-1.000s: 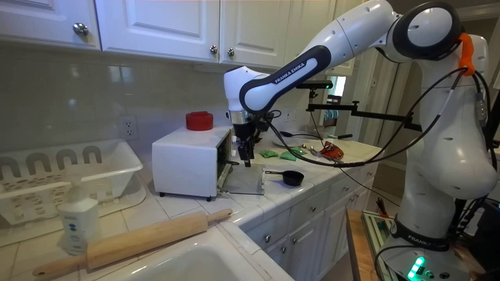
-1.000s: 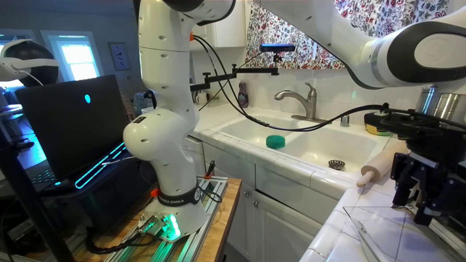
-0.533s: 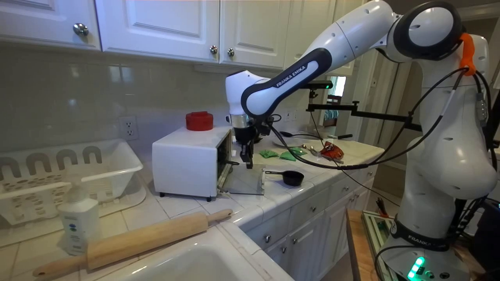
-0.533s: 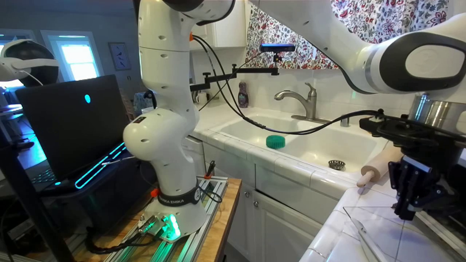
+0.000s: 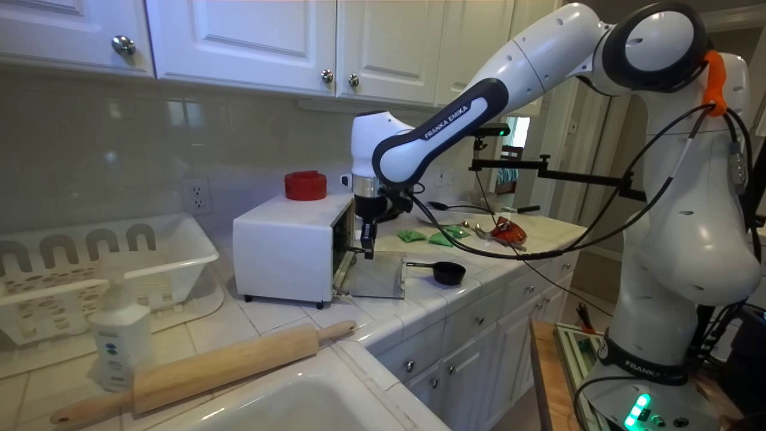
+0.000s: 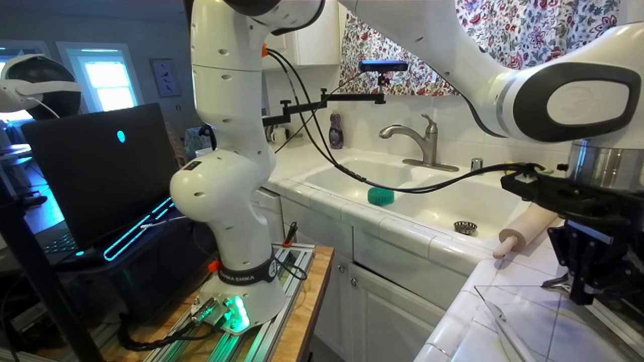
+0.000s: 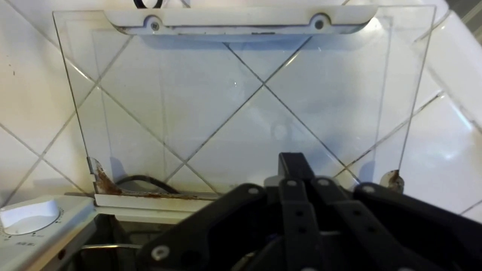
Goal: Put the right black pot in the oven grill
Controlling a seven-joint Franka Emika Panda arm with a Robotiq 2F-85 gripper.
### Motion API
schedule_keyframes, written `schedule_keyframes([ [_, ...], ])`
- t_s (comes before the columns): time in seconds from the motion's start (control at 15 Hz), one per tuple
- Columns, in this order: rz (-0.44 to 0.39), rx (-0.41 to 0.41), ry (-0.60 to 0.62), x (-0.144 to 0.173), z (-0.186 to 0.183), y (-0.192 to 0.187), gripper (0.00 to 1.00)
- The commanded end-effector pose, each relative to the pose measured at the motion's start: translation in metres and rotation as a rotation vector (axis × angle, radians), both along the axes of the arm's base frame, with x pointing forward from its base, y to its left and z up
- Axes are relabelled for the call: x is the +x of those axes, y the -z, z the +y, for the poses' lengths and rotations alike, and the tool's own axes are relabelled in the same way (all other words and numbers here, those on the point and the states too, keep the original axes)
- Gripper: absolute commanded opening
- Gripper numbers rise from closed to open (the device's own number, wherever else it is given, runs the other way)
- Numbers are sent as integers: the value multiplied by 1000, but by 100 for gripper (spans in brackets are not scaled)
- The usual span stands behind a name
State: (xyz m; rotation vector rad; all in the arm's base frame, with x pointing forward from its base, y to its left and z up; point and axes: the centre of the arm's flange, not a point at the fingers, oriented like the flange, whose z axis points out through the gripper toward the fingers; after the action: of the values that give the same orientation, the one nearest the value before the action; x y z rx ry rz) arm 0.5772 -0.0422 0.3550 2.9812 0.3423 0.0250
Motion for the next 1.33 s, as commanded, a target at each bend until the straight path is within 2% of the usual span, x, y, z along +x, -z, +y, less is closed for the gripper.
schedule_keyframes([
  [0.0,-41,52,-52,-8,-4,2,0],
  [0.67,-134,90,-128,-7,-1,-4,0],
  [1.27,-209,84,-148,0,4,-7,0],
])
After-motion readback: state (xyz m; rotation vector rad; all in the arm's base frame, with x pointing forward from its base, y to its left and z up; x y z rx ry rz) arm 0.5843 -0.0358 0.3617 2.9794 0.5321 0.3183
